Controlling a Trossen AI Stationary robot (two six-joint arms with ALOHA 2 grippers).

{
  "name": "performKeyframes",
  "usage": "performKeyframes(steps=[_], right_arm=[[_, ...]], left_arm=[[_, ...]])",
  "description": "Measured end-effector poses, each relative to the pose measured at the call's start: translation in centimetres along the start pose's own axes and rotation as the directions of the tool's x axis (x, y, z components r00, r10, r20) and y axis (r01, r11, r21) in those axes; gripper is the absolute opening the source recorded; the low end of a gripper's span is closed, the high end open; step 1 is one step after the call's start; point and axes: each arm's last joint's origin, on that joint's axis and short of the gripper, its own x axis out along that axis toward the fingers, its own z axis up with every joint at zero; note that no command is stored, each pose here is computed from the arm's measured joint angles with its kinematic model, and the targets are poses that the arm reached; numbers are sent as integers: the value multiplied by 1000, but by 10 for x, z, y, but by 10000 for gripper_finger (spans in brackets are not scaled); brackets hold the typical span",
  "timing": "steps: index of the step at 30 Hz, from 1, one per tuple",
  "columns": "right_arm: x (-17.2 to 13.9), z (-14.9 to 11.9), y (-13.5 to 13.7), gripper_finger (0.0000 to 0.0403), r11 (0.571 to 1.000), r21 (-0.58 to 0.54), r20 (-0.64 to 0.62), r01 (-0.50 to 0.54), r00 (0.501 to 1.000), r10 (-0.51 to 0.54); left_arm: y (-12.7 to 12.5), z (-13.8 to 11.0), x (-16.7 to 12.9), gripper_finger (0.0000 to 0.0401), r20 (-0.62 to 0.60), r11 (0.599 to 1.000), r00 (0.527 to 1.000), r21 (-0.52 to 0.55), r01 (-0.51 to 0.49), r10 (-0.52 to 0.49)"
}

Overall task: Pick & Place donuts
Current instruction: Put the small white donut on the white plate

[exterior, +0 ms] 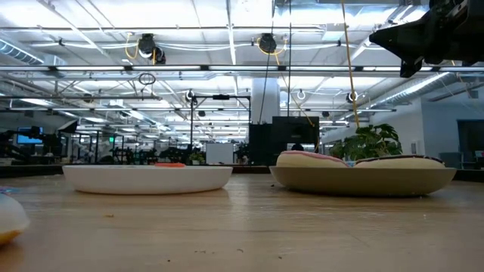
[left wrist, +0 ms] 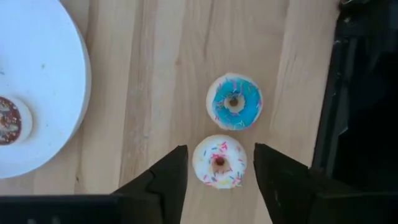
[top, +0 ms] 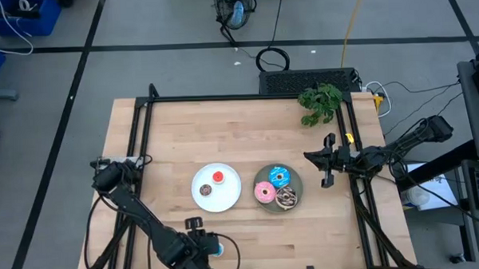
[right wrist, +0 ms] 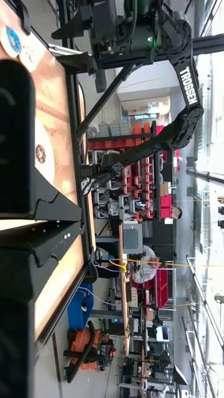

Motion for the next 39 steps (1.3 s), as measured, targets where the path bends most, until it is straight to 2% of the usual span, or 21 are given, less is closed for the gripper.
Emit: performKeyframes(steps=[9,17,23,33,39], right_arm=[[0,0,0,0,1000,0,0,0,1000,0],[0,0,0,0,1000,0,0,0,1000,0],[0,0,0,0,1000,0,-1,0,1000,0],[0,0,0,0,1000,0,-1,0,1000,0],[0,0,0,0,1000,0,-1,0,1000,0]], left_arm=[[4,-22,25,189,-66,998,996,9,-61,61],[7,-24,50,189,-110,997,993,-61,45,-51],[16,-31,63,189,-142,997,990,-76,2,-13],[19,-30,68,189,-133,998,991,-68,7,-16],[24,-22,70,189,-112,990,994,-143,-4,-12]])
